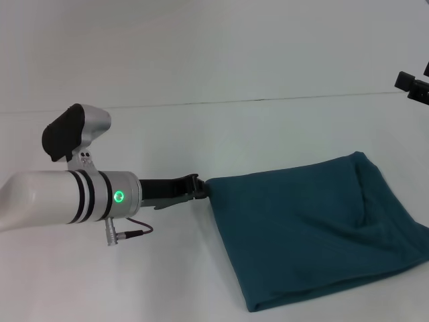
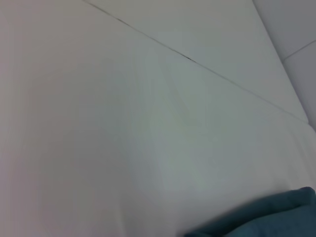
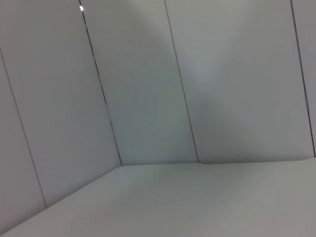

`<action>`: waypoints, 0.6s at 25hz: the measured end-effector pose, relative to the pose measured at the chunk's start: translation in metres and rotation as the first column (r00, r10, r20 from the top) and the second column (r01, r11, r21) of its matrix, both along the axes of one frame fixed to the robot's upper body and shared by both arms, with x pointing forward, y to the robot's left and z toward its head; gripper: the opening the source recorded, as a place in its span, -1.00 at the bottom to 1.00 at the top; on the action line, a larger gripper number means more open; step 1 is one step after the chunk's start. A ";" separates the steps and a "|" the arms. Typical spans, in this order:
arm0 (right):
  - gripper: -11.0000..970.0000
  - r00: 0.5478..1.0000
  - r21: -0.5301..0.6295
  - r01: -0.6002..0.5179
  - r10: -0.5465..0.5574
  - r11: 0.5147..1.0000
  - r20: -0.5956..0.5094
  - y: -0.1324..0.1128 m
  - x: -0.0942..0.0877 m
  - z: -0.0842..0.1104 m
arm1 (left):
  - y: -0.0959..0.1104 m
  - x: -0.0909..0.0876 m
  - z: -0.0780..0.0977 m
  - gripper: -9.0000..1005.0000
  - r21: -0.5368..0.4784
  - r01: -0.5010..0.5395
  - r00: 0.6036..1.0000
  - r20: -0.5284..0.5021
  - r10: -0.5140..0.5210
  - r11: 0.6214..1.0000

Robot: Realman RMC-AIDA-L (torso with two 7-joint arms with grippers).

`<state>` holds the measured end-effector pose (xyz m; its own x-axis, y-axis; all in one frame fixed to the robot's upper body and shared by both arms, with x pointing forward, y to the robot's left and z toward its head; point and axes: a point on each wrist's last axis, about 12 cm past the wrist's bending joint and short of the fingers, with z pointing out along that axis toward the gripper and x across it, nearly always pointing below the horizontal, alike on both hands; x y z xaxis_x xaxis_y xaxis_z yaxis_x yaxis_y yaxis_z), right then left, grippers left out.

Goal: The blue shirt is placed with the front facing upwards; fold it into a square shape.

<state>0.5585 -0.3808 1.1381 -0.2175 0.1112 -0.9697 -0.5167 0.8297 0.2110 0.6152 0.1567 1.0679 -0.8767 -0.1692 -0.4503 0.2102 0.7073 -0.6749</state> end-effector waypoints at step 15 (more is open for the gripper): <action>0.91 1.000 -0.025 0.018 -0.018 1.000 0.005 0.002 0.003 -0.003 | 0.025 -0.010 0.021 -0.83 -0.100 0.041 0.999 0.030 -0.038 0.994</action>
<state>0.5616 -0.3787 1.1354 -0.2109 0.0909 -0.9733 -0.5024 0.8440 0.1877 0.6052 0.1819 1.0892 -0.8708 -0.1804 -0.4574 0.2566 0.6269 -0.7357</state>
